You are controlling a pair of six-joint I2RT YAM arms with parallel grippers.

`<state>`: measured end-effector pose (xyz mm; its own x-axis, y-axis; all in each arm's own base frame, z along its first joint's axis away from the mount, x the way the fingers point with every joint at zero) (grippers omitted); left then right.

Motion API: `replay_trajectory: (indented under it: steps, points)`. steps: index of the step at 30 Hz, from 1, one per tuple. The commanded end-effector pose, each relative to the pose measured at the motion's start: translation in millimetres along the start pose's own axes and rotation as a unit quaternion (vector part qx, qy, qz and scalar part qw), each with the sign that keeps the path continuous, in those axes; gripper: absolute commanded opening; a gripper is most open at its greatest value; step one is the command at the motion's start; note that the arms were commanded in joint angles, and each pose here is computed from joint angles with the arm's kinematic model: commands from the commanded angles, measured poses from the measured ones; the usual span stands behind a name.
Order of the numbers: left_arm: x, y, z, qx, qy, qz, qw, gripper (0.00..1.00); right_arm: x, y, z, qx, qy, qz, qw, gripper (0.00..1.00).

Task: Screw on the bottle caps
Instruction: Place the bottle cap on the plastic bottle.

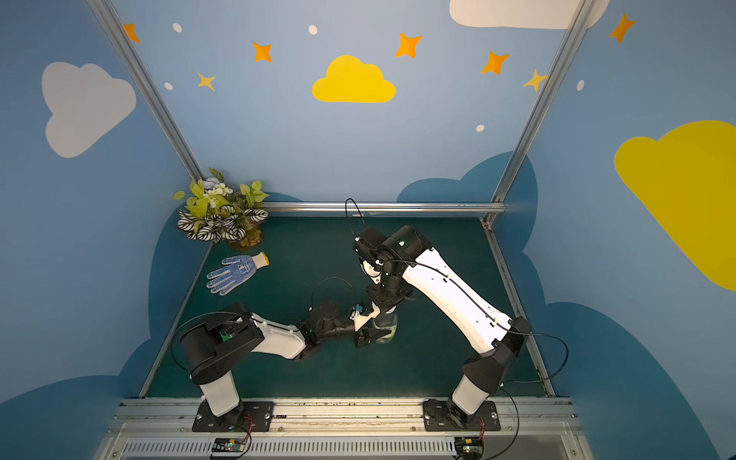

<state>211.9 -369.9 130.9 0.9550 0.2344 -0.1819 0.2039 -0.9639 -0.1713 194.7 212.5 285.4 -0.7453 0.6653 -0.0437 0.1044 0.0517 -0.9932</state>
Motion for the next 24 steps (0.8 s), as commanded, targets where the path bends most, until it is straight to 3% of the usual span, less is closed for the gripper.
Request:
replay_trajectory:
  steps: [1, 24]
  points:
    - [0, 3, -13, -0.026, 0.007, 0.004, 1.0, 0.51, 0, -2, 32, 0.06, 0.004, -0.001, 0.998, 0.43]
    - [-2, 1, -14, -0.032, 0.011, 0.006, 0.999, 0.5, -10, 4, 22, 0.018, 0.034, -0.003, 0.999, 0.44]
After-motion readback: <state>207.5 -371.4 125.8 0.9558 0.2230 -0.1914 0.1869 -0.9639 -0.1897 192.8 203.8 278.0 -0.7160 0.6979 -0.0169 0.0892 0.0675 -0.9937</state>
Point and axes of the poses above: each gripper's point midway between its finger pads, its own y axis out along the fingers, its own x axis along the line the jaws close on, z = x × y, the point moved 4 cm from there along -y, back along the fingers, and after that the axes turned 9 degrees about -y, right-handed, at the moved point
